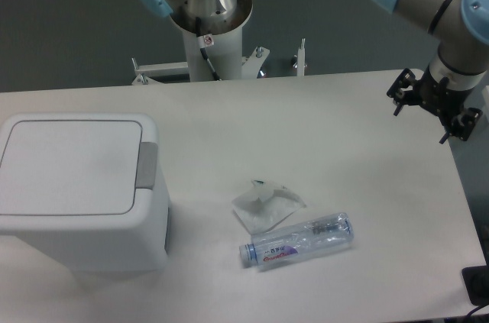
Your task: Open the trash can
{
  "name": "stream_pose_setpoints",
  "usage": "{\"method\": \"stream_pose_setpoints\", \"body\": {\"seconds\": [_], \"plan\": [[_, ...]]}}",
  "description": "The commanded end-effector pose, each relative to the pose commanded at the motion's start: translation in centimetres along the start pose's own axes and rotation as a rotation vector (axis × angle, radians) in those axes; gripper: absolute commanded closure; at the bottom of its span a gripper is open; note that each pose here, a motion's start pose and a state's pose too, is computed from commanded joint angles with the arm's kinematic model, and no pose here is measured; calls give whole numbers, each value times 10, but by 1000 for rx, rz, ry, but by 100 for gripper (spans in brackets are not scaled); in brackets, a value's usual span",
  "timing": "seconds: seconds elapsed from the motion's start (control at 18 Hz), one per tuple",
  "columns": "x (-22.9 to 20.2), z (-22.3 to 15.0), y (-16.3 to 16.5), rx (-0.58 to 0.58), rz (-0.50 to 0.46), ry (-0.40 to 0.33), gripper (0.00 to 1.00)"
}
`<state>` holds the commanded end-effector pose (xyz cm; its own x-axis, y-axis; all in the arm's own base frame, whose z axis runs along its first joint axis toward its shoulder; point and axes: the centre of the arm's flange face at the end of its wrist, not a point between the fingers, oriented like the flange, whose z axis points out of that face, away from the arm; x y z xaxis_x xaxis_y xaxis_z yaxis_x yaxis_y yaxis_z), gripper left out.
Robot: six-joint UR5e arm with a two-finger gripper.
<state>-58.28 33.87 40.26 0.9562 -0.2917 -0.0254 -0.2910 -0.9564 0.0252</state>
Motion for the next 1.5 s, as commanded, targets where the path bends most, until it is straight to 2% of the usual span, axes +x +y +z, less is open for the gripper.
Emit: {"method": "stream_pose_setpoints", "body": {"seconds": [0.33,0.56,0.72,0.94,1.06,1.17,1.28,1.33,1.5], "plan": [[2,0,-4,8,-6,2,0],[4,-8,-11,58,-75,-8,0],[12,-26,-18,164,-140,-19,0],[19,-41,-27,233,-189,-24,0],[26,-56,-38,316,-247,-21,0],[37,-72,-71,482,-355,34,0],[51,-82,-98,493,-353,46,0],[57,-86,-112,499,-396,63,0],[69,-97,-123,533,-468,94,0]]}}
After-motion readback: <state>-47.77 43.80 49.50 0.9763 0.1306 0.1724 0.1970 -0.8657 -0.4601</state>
